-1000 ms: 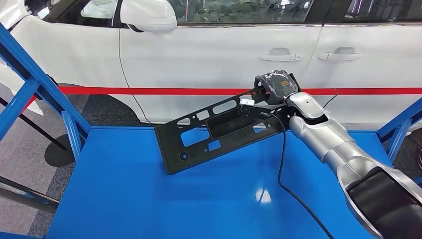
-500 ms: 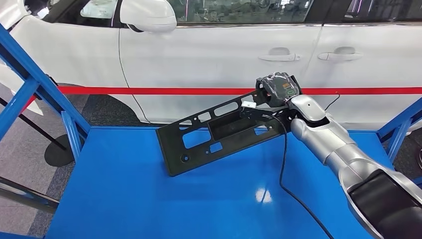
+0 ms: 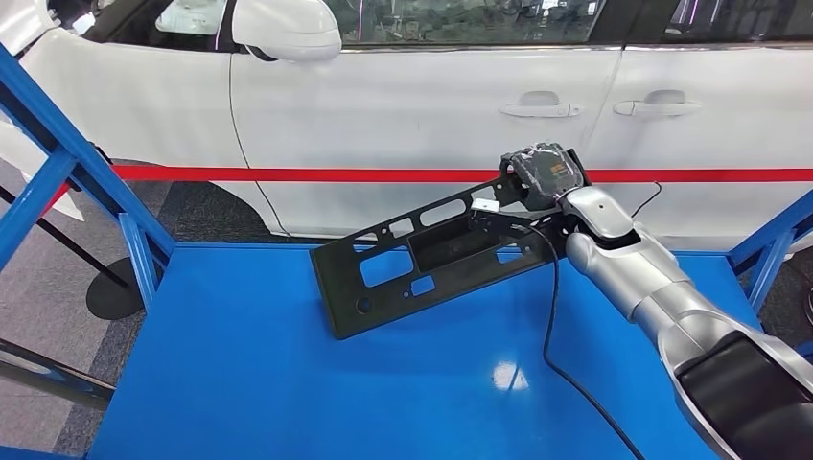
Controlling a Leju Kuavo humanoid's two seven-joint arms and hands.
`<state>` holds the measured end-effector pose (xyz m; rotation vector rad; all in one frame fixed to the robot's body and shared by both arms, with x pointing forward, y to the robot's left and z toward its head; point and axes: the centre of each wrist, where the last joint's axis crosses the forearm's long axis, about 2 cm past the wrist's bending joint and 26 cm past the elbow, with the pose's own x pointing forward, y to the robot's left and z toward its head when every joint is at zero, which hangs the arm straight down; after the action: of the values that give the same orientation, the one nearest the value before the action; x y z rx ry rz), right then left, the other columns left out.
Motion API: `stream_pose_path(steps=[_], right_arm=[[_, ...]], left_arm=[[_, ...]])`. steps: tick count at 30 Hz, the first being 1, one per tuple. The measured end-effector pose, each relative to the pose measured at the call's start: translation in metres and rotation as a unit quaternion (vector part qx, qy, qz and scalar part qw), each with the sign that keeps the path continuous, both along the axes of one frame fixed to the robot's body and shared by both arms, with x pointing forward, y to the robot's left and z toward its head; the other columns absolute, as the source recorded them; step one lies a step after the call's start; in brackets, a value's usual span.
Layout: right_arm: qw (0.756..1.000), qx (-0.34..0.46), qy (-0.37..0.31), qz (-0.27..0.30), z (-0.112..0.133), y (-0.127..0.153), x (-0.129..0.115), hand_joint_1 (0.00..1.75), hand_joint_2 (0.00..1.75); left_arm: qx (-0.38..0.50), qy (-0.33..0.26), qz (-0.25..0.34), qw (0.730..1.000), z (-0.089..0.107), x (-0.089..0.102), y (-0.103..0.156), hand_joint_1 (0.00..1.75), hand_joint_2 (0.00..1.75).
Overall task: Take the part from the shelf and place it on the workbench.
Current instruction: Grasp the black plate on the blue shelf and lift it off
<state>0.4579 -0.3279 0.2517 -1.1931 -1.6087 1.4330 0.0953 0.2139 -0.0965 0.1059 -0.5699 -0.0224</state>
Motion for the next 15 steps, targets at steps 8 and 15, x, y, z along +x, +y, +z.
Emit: stream_pose_path(steps=[8,15], right_arm=[[1.0,0.0,0.007,-0.003,-0.008,-0.005,-0.003,1.75,1.75],[1.0,0.007,0.014,-0.01,-0.019,-0.012,-0.009,1.75,1.75]], left_arm=[[0.028,-0.001,-0.029,0.999,0.0,0.002,0.004,0.0,1.75],[0.073,-0.009,-0.045,0.996,0.0,0.004,0.008,0.0,1.75]])
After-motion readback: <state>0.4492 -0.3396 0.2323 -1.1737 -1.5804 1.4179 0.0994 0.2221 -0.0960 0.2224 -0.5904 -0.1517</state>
